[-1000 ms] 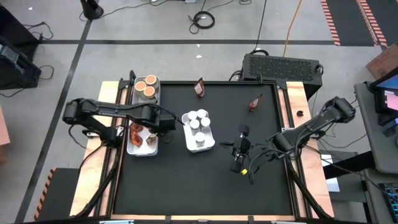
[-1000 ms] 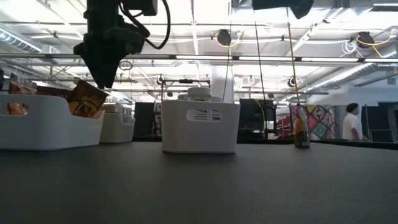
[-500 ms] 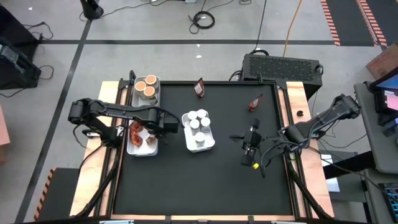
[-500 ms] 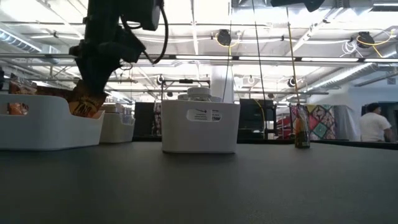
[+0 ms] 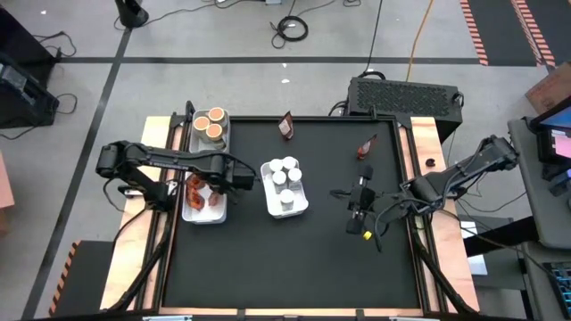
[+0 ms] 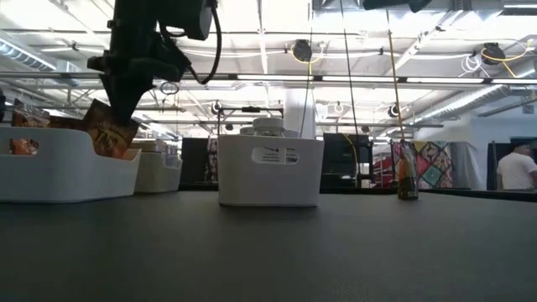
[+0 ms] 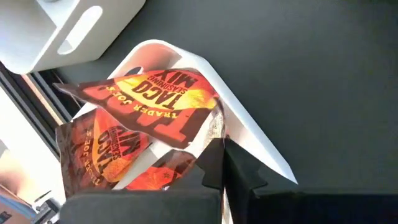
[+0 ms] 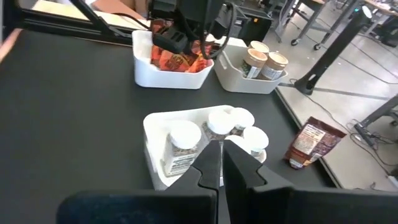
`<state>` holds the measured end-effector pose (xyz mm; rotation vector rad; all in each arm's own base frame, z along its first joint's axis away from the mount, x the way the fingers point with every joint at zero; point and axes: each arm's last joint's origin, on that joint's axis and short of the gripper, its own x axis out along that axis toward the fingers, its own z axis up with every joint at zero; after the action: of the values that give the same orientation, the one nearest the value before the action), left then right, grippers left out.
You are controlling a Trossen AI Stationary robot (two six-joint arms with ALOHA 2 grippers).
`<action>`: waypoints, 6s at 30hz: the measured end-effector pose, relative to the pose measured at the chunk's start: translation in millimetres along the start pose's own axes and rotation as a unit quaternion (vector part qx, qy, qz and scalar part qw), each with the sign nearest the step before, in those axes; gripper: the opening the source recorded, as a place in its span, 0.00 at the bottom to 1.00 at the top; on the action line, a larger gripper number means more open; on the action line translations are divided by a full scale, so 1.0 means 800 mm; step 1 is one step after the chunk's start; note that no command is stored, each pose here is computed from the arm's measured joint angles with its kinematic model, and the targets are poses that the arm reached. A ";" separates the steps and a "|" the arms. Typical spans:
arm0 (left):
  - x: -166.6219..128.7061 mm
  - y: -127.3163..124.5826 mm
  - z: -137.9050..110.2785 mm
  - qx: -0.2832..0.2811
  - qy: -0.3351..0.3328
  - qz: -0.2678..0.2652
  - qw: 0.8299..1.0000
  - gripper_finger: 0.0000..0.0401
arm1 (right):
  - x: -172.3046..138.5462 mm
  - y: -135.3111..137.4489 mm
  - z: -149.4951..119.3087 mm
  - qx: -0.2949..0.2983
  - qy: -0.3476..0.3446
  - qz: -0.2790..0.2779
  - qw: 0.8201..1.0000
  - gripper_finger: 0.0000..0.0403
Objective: Sort spices by type
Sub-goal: Adjust the orange seasoning pack into the left white bin, then put the orange seasoning pack into the left white bin
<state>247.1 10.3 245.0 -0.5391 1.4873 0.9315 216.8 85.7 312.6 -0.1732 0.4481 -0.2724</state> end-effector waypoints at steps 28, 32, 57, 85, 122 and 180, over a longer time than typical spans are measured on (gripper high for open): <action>-0.028 0.021 -0.060 -0.051 -0.061 0.044 0.996 0.00 | 0.024 -0.034 0.006 -0.019 0.004 -0.025 1.000 0.00; -0.026 0.023 -0.058 -0.052 -0.065 0.052 0.995 0.00 | 0.026 -0.036 0.007 -0.014 0.003 -0.027 1.000 0.00; -0.008 0.030 -0.056 -0.056 -0.102 0.096 0.988 0.00 | 0.026 -0.035 0.009 0.006 -0.006 -0.011 1.000 0.00; 0.004 0.033 -0.061 -0.064 -0.104 0.073 0.990 0.04 | 0.026 -0.034 0.011 0.028 -0.011 -0.003 1.000 0.00; -0.152 0.044 -0.023 -0.018 -0.291 -0.086 0.953 0.56 | 0.028 -0.038 0.006 -0.011 0.008 -0.010 1.000 0.00; -0.031 0.109 0.302 0.050 -0.467 -0.346 0.812 0.56 | -0.016 -0.093 -0.096 0.182 -0.052 0.025 0.982 0.00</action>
<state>325.4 248.4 304.3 -0.3938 0.3642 0.3955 154.9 10.4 266.2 0.1800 0.2922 -0.2904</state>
